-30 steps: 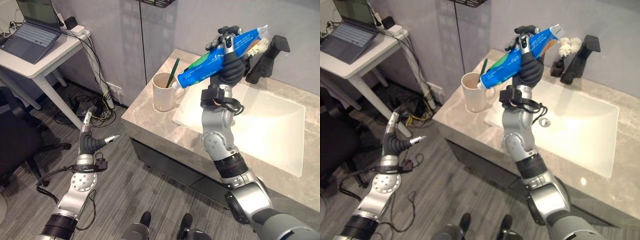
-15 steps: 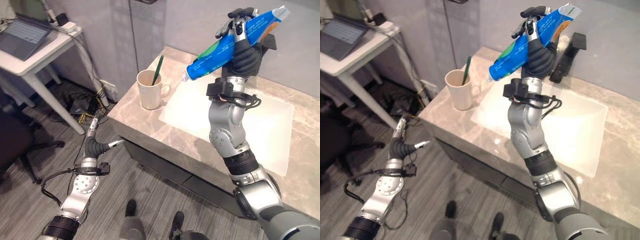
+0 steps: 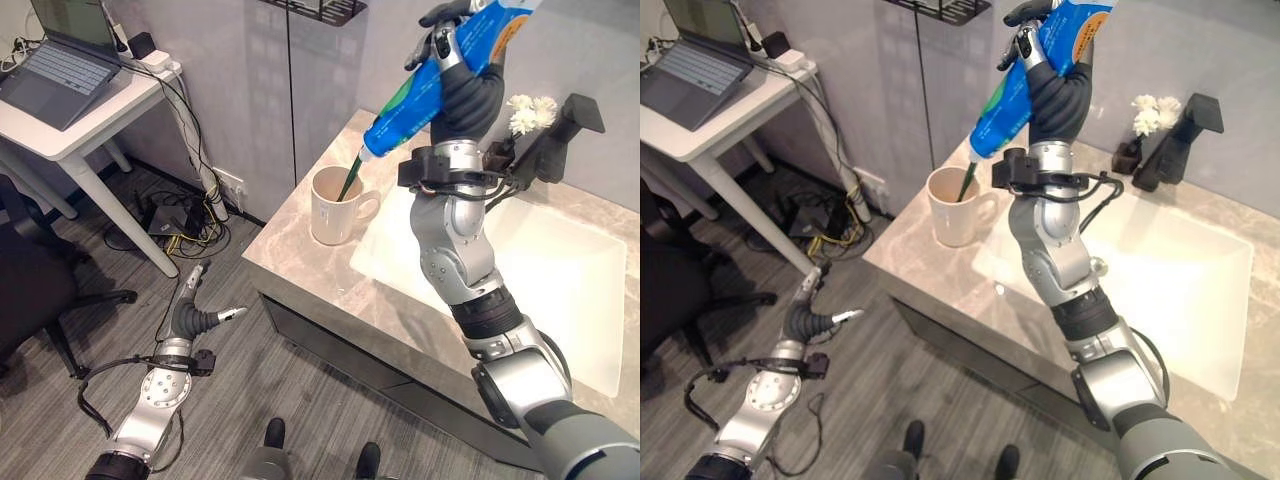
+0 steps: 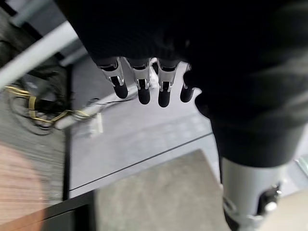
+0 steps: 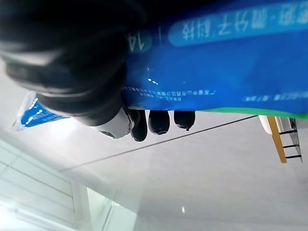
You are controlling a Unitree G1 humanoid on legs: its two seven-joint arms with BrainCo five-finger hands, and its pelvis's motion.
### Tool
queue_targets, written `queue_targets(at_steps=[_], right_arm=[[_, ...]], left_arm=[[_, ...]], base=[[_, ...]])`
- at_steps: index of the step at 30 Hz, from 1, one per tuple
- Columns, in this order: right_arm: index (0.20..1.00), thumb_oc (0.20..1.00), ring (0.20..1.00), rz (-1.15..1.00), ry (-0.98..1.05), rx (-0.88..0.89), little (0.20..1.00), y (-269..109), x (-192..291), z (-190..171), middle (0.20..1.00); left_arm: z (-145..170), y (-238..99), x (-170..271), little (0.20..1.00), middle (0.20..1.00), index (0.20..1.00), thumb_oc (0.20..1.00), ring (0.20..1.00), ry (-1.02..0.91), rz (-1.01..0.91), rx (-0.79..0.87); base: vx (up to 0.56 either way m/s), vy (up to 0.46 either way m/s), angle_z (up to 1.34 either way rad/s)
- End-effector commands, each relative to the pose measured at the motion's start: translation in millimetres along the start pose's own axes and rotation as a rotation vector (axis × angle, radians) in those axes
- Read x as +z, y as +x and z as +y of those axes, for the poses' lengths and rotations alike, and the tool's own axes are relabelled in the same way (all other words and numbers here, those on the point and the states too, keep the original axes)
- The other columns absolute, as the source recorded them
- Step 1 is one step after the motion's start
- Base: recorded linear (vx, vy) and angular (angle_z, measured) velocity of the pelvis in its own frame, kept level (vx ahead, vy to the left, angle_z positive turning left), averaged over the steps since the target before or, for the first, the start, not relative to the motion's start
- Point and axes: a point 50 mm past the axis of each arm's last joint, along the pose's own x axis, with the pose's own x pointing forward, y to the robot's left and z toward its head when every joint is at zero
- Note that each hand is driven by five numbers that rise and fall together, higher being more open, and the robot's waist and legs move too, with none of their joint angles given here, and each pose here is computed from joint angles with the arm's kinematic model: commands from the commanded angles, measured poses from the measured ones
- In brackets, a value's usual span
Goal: Put brush and paste in cup on sink, flatten towel.
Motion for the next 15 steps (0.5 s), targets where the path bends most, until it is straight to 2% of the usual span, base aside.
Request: queue_targets(at_steps=[1,7,15], right_arm=[[0.2,0.2,0.2,-0.112,-0.033,0.096,0.2,12,21,10,0.2],[0.2,0.2,0.2,-0.076,-0.094,0.162,0.2,-1,14,14,0.2],[0.2,0.2,0.2,-0.067,-0.143,0.153,0.2,6,7,18,0.2]], left_arm=[[4,-4,0,1.0,1.0,1.0,1.0,1.0,0.047,-0.015,-0.04],[-7,-7,-8,1.0,1.0,1.0,1.0,1.0,0.03,0.023,-0.055],[-11,-7,-9,1.0,1.0,1.0,1.0,1.0,0.033,0.025,-0.067]], base=[[0.0,0.009,-0.05],[0.0,-0.002,0.0],[0.0,-0.002,0.0]])
